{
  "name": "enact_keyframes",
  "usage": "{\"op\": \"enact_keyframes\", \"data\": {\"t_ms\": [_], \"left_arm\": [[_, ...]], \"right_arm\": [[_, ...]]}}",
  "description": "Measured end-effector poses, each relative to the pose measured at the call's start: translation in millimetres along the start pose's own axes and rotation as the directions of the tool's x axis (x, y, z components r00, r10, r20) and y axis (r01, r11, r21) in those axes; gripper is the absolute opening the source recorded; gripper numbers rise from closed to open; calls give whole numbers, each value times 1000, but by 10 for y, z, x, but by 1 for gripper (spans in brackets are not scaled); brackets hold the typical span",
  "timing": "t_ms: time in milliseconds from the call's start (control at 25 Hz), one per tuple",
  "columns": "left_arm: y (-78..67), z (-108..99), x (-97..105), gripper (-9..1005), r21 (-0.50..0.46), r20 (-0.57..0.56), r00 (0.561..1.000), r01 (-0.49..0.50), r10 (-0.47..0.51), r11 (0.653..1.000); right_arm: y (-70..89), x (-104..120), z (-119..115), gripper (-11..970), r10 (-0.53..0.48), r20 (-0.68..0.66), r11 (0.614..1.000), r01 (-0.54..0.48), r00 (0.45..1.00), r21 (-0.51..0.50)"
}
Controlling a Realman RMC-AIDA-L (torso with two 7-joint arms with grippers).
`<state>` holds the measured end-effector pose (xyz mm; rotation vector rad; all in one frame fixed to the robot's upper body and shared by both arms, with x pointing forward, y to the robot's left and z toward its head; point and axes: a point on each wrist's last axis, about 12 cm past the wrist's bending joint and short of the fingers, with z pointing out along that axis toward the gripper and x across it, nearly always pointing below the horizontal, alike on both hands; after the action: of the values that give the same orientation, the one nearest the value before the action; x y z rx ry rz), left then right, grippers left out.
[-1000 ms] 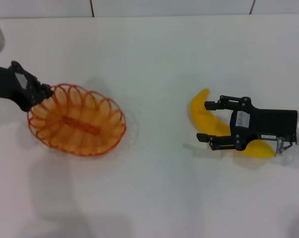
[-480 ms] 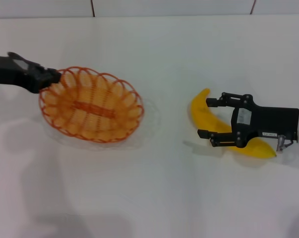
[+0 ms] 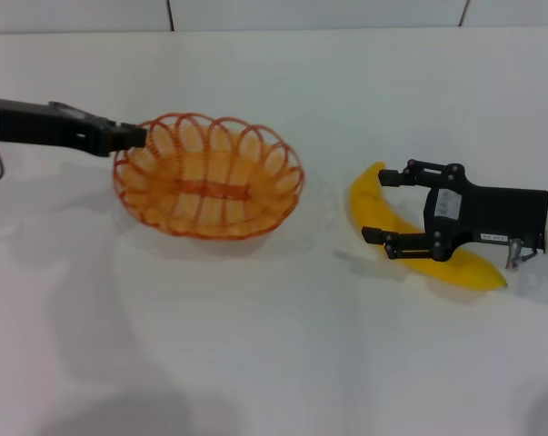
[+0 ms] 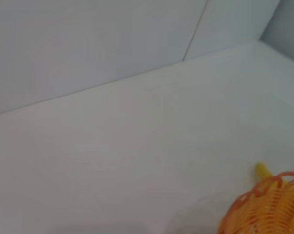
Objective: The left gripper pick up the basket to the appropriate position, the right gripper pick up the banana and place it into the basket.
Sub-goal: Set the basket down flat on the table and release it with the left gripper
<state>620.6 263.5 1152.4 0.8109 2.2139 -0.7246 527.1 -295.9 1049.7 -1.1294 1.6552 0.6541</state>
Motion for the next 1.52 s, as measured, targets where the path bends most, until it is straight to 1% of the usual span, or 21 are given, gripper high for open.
{"op": "enact_keyframes", "data": {"t_ms": [160, 400, 640, 800, 920, 1160, 1520], "left_arm": [[-10, 114, -45, 73, 26, 12, 999, 37, -37, 999], [6, 287, -45, 76, 2, -14, 996, 87, -87, 996], [19, 417, -58, 80, -32, -44, 995, 93, -94, 995], [-31, 533, -112, 82, -18, -58, 994, 93, -94, 995], [-37, 557, -117, 84, -19, -62, 993, 95, -96, 995], [6, 609, -64, 88, -65, -73, 990, 116, -121, 991], [-36, 664, -91, 93, -49, -77, 992, 93, -97, 994]], "right_arm": [[-8, -3, -3, 829, 2, 4, 1000, -2, 1000, 7], [-13, -30, 32, 827, -3, 11, 1000, 3, 1000, 4], [-19, -51, 56, 824, -7, 17, 1000, 7, 1000, 2], [-25, -65, 70, 822, -11, 19, 1000, 11, 1000, 0], [-36, -92, 102, 821, -15, 24, 1000, 15, 1000, -6], [-34, -123, 154, 818, -19, 33, 1000, 19, 999, -14], [-38, -126, 161, 815, -20, 32, 1000, 20, 999, -12]]}}
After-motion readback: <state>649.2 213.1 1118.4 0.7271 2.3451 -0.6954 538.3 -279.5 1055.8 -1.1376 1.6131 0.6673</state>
